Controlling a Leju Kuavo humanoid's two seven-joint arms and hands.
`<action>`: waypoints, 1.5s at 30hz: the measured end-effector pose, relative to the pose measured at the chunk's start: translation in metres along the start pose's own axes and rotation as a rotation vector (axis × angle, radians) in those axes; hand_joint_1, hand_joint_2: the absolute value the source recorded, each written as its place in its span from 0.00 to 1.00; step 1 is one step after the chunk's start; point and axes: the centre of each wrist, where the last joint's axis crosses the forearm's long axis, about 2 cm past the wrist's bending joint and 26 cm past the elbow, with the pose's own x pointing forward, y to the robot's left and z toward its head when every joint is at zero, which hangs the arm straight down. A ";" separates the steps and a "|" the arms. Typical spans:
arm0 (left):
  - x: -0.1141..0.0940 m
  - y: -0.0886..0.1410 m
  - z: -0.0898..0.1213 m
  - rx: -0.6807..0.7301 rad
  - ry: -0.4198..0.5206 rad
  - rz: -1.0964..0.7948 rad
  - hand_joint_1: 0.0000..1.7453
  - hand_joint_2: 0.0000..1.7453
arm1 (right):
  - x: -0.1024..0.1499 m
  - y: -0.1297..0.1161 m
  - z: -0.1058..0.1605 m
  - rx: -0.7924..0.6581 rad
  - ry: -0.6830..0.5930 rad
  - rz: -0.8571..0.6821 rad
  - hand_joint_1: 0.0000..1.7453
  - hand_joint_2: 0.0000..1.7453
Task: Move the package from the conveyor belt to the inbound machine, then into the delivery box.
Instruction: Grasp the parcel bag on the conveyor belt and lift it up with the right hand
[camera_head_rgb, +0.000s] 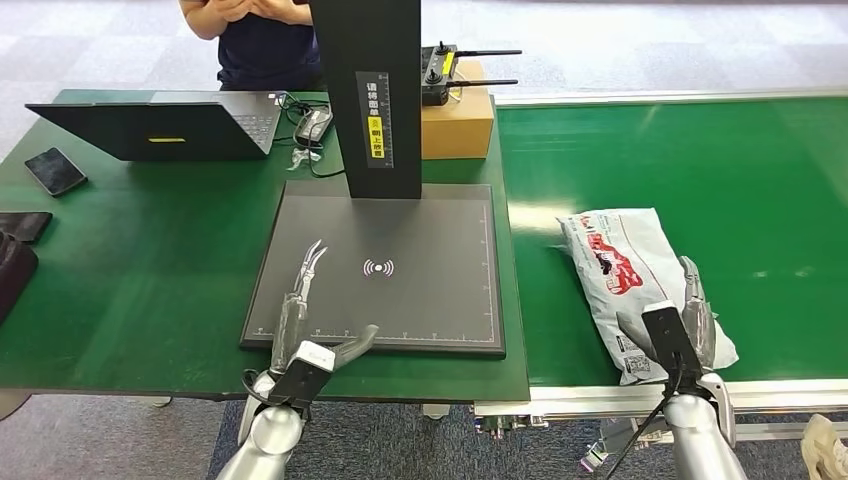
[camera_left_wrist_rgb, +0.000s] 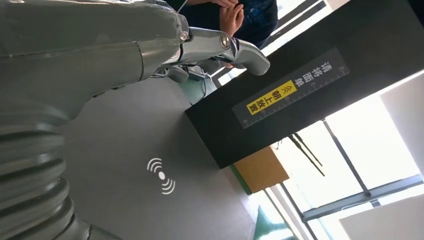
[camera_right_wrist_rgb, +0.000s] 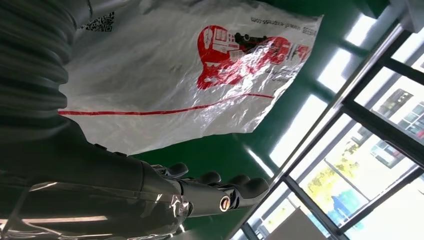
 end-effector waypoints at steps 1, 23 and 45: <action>0.000 0.000 0.002 0.001 0.006 -0.001 0.00 1.00 | -0.004 -0.001 -0.003 -0.001 0.017 0.003 0.00 1.00; -0.001 0.007 0.017 0.036 0.042 -0.024 0.00 1.00 | -0.022 0.024 -0.035 0.301 0.428 -0.025 0.00 1.00; 0.002 0.009 0.019 0.044 0.064 -0.027 0.00 1.00 | 0.003 0.047 -0.055 0.499 0.494 0.094 0.79 1.00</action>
